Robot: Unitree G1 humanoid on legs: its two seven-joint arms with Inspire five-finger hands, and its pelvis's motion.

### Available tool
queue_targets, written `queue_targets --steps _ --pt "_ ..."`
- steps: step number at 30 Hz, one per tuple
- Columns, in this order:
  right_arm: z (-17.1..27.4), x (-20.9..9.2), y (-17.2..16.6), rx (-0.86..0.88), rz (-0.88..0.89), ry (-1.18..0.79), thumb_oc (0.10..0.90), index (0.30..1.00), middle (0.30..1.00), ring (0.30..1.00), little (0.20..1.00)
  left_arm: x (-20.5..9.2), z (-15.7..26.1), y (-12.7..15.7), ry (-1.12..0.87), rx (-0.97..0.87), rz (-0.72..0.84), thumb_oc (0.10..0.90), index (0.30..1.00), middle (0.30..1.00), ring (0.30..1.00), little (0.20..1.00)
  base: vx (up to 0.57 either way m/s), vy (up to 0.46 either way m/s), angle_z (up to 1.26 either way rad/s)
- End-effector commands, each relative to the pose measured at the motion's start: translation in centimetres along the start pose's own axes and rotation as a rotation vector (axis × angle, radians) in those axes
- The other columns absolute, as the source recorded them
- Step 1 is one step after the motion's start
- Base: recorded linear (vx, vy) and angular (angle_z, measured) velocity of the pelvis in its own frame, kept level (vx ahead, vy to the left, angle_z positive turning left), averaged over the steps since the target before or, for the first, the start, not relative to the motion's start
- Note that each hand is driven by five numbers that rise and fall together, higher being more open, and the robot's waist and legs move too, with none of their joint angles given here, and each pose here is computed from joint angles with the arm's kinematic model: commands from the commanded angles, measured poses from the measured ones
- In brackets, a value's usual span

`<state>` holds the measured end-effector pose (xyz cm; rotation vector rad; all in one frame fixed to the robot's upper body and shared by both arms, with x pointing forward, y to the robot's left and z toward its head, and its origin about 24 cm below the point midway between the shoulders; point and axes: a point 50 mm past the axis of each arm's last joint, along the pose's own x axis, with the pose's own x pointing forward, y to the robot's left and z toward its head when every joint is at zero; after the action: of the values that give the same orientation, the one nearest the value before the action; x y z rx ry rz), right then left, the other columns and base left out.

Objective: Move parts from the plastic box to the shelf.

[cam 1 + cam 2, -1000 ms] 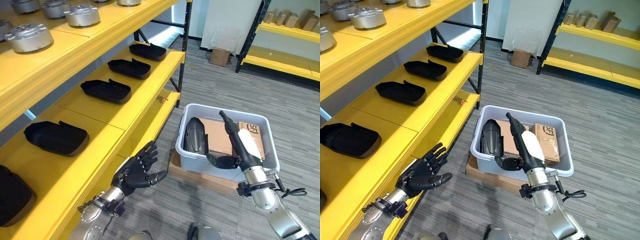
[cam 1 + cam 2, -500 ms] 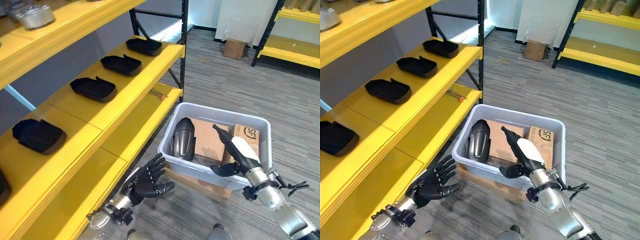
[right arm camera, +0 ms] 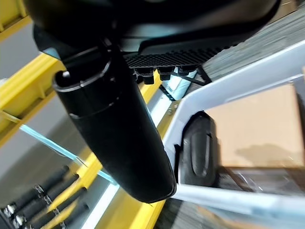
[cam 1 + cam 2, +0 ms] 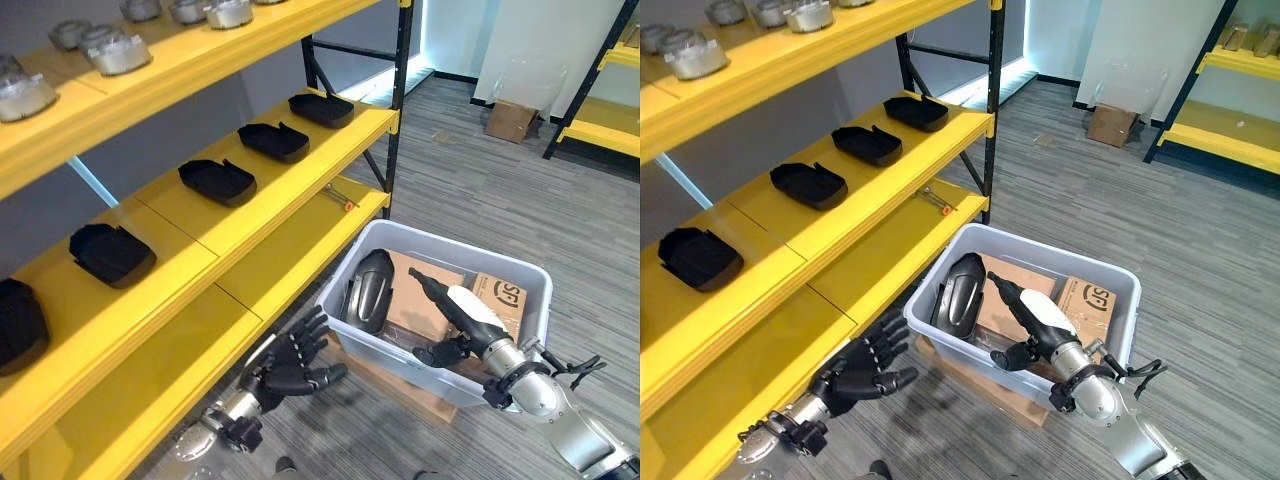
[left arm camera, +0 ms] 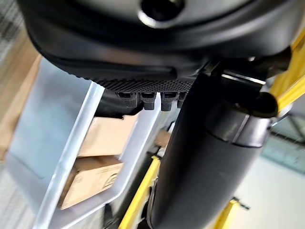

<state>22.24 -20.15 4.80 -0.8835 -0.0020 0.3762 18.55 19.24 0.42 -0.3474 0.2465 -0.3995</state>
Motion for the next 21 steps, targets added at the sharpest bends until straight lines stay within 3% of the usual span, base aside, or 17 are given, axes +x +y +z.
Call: queue_targets --steps 1,9,10,21 --pt "4.6 1.1 -3.7 0.040 -0.280 -0.271 0.900 1.000 1.000 1.000 1.000 0.4 4.5 -1.0 -0.231 0.113 -0.110 0.900 1.000 1.000 1.000 1.000 0.12 0.142 -0.06" --pt "4.1 0.8 -3.5 0.108 -0.323 -0.249 0.900 1.000 1.000 1.000 1.000 1.1 4.5 -1.3 -0.239 0.112 -0.146 0.900 1.000 1.000 1.000 1.000 0.10 0.168 -0.15" --pt "5.5 -0.3 -5.6 -0.004 -0.466 -0.365 0.900 1.000 1.000 1.000 1.000 -0.3 5.6 -0.4 -0.371 0.067 -0.028 0.900 1.000 1.000 1.000 1.000 0.06 0.088 -0.11" --pt "5.3 -0.3 -3.7 0.023 -0.469 -0.356 0.900 1.000 1.000 1.000 1.000 -0.1 4.2 -0.2 -0.302 -0.092 -0.019 0.900 1.000 1.000 1.000 1.000 0.11 0.102 0.02"
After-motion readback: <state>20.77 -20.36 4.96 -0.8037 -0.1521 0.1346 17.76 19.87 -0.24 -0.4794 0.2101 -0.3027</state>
